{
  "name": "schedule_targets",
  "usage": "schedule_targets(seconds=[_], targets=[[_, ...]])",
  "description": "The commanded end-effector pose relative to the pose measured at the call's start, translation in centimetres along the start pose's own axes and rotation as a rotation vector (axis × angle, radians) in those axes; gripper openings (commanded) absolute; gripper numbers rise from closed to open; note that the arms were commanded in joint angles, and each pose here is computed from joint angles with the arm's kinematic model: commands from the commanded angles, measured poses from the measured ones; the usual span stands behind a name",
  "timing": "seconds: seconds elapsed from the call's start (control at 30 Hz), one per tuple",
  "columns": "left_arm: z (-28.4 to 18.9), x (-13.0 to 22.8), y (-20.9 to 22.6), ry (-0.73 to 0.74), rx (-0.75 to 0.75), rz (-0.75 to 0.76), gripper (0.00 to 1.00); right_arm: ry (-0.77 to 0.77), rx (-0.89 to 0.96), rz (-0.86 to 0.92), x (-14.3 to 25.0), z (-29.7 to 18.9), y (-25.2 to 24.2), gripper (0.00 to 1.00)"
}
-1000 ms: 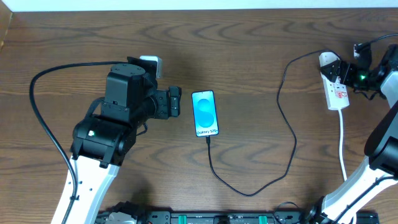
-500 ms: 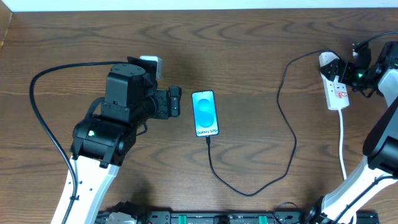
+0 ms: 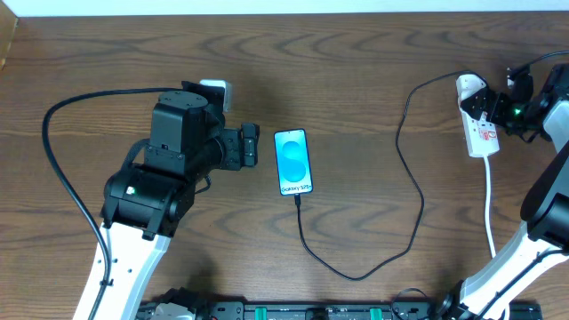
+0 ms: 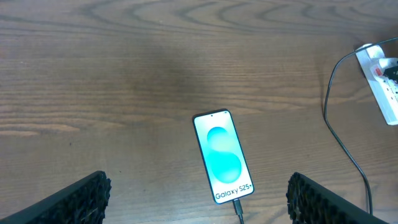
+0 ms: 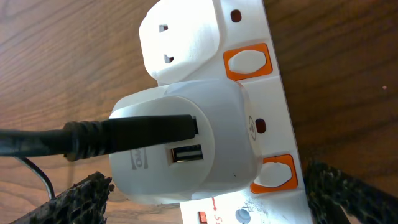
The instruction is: Plug charger to phone and switch on socket
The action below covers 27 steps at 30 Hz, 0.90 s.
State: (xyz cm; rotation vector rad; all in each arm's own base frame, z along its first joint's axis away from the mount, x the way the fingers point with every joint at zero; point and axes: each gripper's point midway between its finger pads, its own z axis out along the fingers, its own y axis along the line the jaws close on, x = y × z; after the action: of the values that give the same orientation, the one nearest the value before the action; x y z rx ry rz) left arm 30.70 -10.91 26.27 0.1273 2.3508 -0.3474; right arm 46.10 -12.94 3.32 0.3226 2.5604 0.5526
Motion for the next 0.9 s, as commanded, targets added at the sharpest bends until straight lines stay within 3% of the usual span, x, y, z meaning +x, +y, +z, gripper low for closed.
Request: schedule_targets(seconds=[0.0, 0.87], targets=[[0.0, -0.1, 0.3, -0.001, -0.013, 0.007, 0.91, 0.009, -0.079, -0.011, 0.5, 0.7, 1.1, 0.97], [0.0, -0.1, 0.3, -0.001, -0.013, 0.007, 0.91, 0.021, -0.06, -0.021, -0.8, -0.7, 1.4, 0.98]])
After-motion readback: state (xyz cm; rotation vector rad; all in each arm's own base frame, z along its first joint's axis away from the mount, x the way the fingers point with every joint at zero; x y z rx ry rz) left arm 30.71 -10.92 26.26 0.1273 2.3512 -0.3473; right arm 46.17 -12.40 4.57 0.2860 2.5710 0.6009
